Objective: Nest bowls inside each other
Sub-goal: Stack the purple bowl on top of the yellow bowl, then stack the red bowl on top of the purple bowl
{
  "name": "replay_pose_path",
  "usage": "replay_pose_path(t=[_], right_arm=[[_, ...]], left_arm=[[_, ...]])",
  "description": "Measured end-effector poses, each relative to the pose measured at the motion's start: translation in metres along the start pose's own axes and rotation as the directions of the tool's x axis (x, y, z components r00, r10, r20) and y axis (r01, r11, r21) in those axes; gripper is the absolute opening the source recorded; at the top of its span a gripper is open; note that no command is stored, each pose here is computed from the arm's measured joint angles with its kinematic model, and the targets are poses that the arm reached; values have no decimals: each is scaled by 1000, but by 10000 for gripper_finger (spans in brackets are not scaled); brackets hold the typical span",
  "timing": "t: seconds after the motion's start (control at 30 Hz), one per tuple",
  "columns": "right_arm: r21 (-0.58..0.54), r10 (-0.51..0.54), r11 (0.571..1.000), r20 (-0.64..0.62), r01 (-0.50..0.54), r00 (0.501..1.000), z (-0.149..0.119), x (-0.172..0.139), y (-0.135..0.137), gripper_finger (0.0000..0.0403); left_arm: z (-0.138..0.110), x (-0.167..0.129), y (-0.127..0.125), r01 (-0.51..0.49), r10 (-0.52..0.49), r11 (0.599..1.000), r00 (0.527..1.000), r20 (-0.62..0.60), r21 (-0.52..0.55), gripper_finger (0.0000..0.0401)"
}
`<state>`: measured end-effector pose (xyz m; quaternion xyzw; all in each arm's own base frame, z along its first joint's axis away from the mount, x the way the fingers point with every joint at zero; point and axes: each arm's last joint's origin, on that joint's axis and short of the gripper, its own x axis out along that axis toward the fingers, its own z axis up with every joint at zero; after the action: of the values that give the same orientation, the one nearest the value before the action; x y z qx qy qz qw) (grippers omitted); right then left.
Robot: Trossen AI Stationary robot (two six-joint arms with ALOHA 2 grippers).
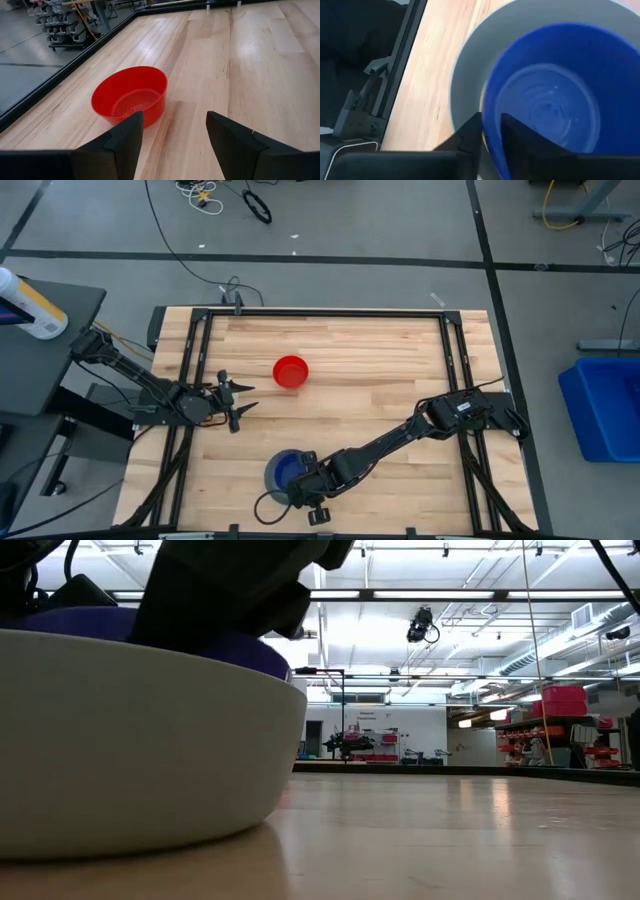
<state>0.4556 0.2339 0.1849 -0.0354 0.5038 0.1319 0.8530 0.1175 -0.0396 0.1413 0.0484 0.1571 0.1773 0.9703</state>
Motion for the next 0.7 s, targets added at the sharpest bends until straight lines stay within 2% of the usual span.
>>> replay_pose_path(t=[0.2, 0.4, 0.53, 0.7], right_arm=[[-9, -22, 1000, -9, 22, 1000, -1, 0, -1, 154], [-14, -76, 997, 18, 76, 997, 7, -12, -1, 185], [-24, -176, 984, 11, 176, 984, 13, -29, -3, 194], [-55, -359, 932, -18, 358, 933, 15, -61, -9, 197]], left_arm=[[0, 0, 0, 0, 0, 1000, 1000, 0, -3, 224], [0, 0, 0, 0, 0, 1000, 1000, 0, -3, 224], [0, 0, 0, 0, 0, 1000, 1000, 0, -21, 224], [5, 5, 2, -25, 26, 999, 999, 28, -43, 224]])
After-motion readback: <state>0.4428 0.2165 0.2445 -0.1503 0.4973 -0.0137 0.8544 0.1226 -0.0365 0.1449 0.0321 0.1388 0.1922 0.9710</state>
